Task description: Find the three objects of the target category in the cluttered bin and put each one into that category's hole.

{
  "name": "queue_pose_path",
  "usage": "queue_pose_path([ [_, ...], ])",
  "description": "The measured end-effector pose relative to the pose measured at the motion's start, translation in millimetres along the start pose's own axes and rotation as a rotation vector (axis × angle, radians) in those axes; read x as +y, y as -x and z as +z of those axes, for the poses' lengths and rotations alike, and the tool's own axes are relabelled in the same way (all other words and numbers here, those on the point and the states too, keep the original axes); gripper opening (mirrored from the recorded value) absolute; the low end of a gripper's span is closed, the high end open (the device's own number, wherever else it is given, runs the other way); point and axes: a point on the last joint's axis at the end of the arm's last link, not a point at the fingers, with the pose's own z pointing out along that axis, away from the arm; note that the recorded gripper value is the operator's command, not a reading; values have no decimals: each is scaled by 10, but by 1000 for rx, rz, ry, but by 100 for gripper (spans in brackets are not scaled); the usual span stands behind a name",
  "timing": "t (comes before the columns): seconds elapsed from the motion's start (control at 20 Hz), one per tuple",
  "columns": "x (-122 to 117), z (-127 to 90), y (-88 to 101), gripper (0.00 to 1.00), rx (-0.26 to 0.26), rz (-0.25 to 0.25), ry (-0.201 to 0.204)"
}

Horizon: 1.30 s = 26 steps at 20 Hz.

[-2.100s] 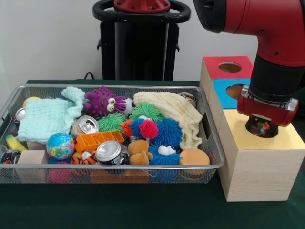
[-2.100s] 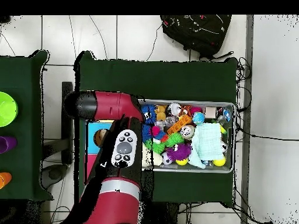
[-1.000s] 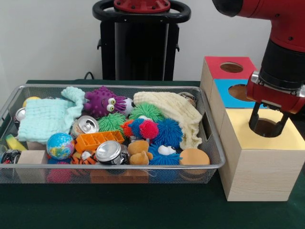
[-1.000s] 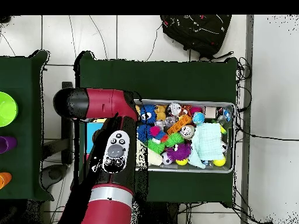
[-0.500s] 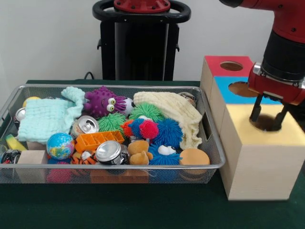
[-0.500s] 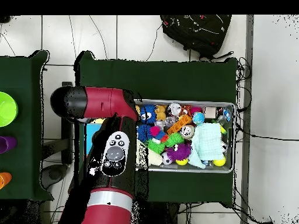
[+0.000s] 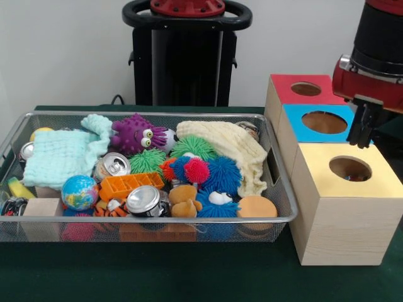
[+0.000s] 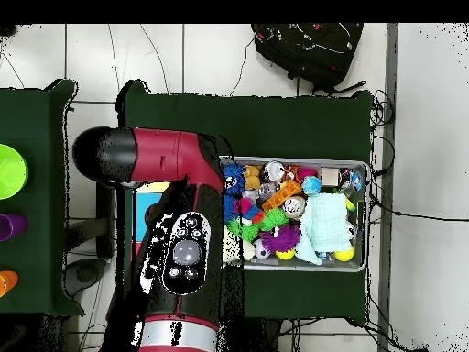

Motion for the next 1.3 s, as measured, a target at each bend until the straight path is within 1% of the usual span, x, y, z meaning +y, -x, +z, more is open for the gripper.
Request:
queue_pose_path([
  [0.15, -50, -91, 69, 0, -4, 11, 5],
  [0.3, -131, -285, 126, 0, 16, 27, 3],
  [0.4, -238, -477, 193, 0, 39, 45, 0],
  [0.45, -367, -676, 290, 0, 52, 67, 3],
  [0.6, -541, -901, 433, 0, 49, 97, 16],
  [0.65, -741, -1106, 613, 0, 31, 132, 39],
  [0.75, -960, -1274, 791, 0, 10, 169, 63],
  [0.85, -1097, -1351, 888, 0, -4, 191, 76],
  [0.95, -1313, -1444, 1022, 0, -31, 217, 89],
  [1.1, -1576, -1532, 1134, 0, -64, 234, 85],
  [1.2, -1677, -1568, 1156, 0, -78, 234, 76],
  [1.3, -1760, -1607, 1146, 0, -93, 224, 60],
])
